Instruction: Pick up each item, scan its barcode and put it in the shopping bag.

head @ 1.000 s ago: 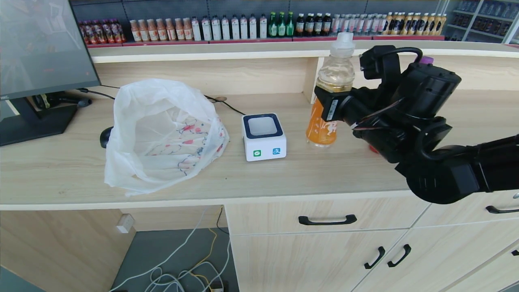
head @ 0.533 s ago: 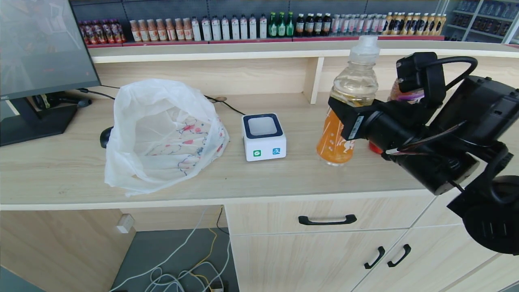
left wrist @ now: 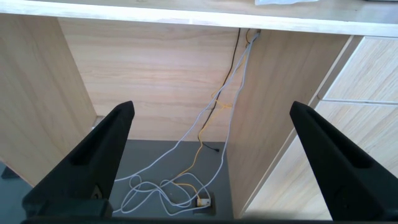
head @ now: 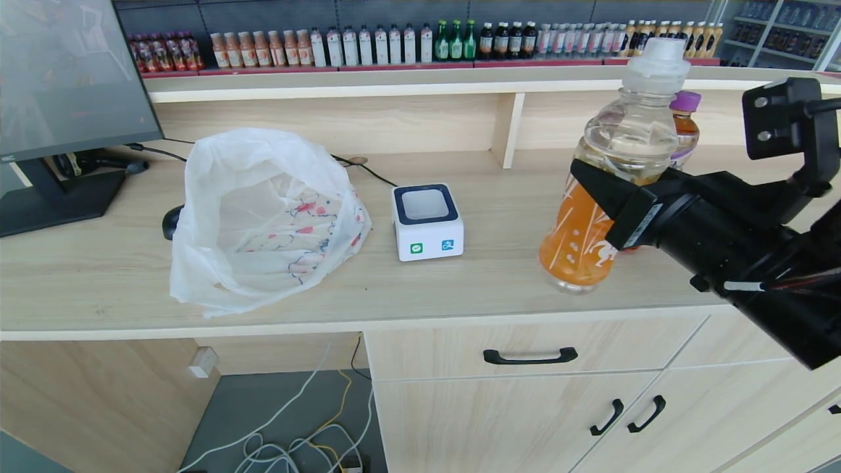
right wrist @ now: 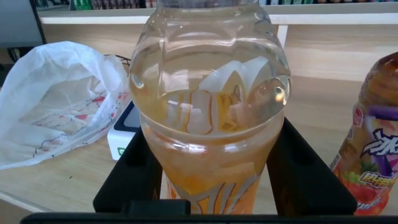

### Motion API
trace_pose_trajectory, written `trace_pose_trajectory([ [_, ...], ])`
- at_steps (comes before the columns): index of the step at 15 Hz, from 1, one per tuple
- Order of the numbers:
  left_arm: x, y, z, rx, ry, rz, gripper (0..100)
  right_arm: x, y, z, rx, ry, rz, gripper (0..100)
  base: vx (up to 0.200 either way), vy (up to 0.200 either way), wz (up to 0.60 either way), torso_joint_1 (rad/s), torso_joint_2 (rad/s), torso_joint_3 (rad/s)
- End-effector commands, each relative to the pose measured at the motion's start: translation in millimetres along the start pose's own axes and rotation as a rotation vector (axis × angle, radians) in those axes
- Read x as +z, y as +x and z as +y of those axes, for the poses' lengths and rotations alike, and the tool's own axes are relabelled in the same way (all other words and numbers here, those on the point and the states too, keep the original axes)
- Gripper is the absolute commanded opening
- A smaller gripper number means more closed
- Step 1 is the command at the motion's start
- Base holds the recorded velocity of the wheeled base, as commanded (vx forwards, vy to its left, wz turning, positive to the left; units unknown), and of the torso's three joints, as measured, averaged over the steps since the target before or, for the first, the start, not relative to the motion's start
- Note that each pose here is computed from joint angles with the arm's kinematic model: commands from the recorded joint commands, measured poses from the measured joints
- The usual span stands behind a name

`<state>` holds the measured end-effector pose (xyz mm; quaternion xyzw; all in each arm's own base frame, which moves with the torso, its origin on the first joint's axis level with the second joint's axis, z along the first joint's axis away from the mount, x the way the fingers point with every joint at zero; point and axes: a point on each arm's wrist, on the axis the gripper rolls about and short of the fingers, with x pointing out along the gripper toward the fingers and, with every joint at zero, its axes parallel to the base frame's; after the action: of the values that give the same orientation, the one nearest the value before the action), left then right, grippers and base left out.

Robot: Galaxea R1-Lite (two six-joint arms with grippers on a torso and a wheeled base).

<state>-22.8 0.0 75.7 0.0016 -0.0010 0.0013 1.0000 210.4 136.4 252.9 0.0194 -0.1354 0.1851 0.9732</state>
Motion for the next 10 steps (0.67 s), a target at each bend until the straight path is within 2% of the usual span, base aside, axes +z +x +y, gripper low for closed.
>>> trace_pose_trajectory([
  [1, 0.1, 0, 0.0, 0.001, 0.000, -0.001, 100, 7, -14, -3, 0.000, 0.004, -0.023, 0, 0.000, 0.000, 0.00, 0.000, 0.00, 0.000],
  [4, 0.1, 0, 0.0, 0.001, 0.000, -0.001, 100, 3, -32, -7, -0.001, -0.018, -0.014, 0, 0.000, 0.000, 0.00, 0.000, 0.00, 0.000],
  [7, 0.1, 0, 0.0, 0.001, 0.000, -0.001, 100, 2, -48, -10, 0.000, -0.093, -0.026, 0, 0.000, 0.000, 0.00, 0.000, 0.00, 0.000],
  [10, 0.1, 0, 0.0, 0.001, 0.000, -0.001, 100, -9, -65, 3, 0.074, -0.185, -0.030, 0, 0.000, 0.000, 0.00, 0.000, 0.00, 0.000],
])
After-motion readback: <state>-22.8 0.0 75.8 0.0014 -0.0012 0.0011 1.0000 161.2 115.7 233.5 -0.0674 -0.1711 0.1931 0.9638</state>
